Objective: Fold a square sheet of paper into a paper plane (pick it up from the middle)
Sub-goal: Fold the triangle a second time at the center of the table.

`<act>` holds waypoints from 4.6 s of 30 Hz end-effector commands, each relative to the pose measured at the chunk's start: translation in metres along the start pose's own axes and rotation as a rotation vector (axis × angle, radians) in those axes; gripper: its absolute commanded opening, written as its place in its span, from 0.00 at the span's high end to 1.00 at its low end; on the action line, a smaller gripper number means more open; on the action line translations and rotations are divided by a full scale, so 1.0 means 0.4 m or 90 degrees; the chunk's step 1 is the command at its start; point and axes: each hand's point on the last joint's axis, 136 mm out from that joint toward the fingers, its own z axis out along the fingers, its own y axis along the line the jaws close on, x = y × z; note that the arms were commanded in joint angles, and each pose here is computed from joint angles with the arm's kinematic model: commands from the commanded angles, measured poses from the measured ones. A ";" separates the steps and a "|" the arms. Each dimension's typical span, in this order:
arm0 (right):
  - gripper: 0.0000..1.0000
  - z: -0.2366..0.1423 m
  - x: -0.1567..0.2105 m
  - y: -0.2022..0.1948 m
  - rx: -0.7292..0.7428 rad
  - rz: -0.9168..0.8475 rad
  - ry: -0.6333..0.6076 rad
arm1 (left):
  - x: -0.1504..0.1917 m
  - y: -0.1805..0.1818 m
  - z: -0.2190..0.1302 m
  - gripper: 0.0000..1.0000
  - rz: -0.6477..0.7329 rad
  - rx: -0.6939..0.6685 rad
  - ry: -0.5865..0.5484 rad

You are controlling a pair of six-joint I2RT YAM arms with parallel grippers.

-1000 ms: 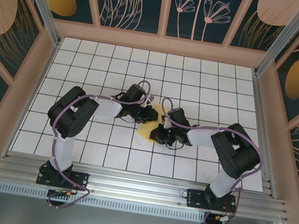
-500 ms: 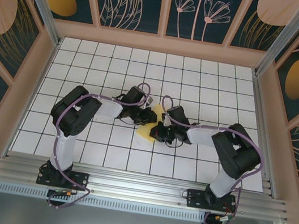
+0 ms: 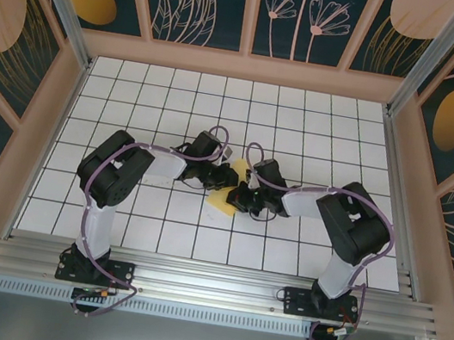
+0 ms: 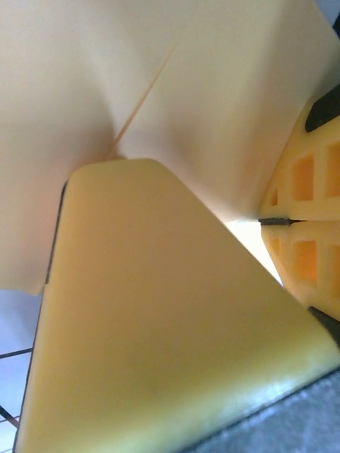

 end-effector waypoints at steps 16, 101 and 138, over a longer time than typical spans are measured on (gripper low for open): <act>1.00 -0.035 0.150 -0.094 0.044 0.037 0.086 | 0.029 0.142 0.020 0.81 -0.032 -0.116 -0.004; 0.99 -0.004 0.085 -0.113 0.071 0.050 0.024 | -0.018 0.046 -0.013 0.68 -0.016 -0.028 -0.026; 0.87 -0.138 0.052 -0.059 0.077 0.014 -0.087 | -0.041 0.033 -0.042 0.69 -0.006 -0.036 -0.047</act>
